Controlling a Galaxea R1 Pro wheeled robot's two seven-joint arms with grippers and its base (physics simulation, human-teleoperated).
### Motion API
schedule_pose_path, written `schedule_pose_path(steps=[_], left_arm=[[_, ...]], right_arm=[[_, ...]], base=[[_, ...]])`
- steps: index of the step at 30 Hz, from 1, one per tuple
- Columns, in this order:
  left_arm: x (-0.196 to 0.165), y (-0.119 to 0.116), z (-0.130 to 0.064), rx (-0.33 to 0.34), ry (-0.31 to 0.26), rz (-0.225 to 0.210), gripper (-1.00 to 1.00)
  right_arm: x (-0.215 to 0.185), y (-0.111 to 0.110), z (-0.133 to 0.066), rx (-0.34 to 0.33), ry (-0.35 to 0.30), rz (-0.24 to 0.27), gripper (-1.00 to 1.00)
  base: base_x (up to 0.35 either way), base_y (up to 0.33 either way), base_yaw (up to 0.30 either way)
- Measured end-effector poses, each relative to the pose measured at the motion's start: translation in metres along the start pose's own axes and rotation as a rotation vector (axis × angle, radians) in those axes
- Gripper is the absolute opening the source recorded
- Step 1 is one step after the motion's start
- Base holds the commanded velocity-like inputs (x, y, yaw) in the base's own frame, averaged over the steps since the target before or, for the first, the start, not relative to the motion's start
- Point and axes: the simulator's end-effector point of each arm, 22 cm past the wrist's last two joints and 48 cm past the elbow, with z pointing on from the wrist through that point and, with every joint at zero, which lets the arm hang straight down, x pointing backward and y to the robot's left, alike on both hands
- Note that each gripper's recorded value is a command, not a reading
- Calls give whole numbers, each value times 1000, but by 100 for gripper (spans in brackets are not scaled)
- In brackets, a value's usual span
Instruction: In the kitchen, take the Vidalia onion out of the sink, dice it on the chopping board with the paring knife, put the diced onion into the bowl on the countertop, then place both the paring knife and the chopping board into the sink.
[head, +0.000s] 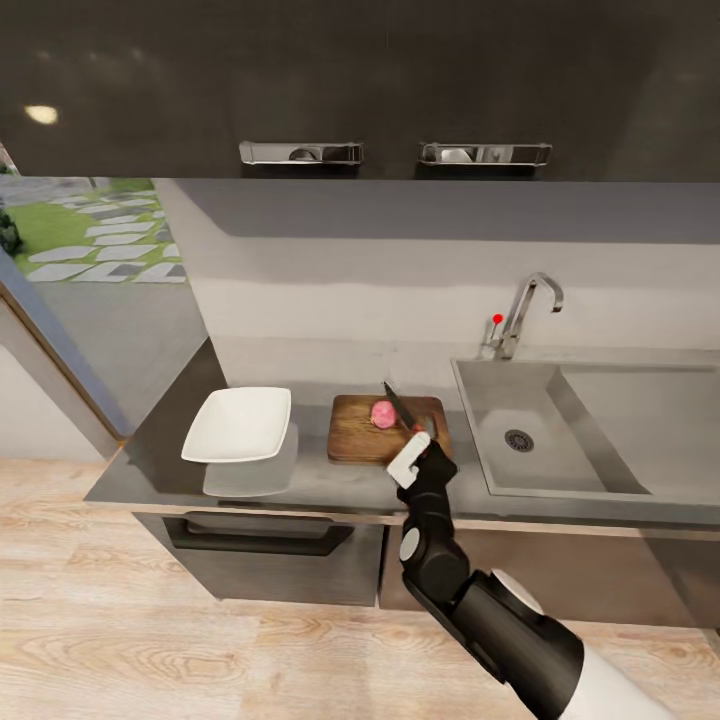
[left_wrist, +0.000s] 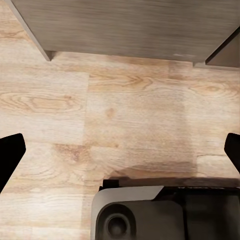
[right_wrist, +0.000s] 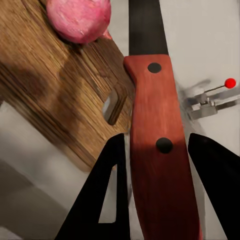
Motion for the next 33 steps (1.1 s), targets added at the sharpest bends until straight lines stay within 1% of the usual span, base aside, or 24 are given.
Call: schedule_pose_path(steps=[2,5,9,18,26,33], left_arm=[[0,0,0,0,0,0,100],[0,0,0,0,0,0,100],[0,0,0,0,0,0,100],[0,0,0,0,-1,0,100],[0,0,0,0,0,0,100],[0,0,0,0,0,0,100]], right_arm=[[-5,6,0,-15,-10,-25,-100],[-8,6,-1,-13,-19,-56,-100],[-11,5,-1,-8,-26,-72,-100],[-13,5,-2,-6,-30,-75,-100],[-14,6,-3,-6,-32,-76,-100],[-15,7,-3,-7,-33,-78,-100]], base=[[0,0,0],[0,0,0],[0,0,0],[11,0,0],[176,0,0],[36,0,0]])
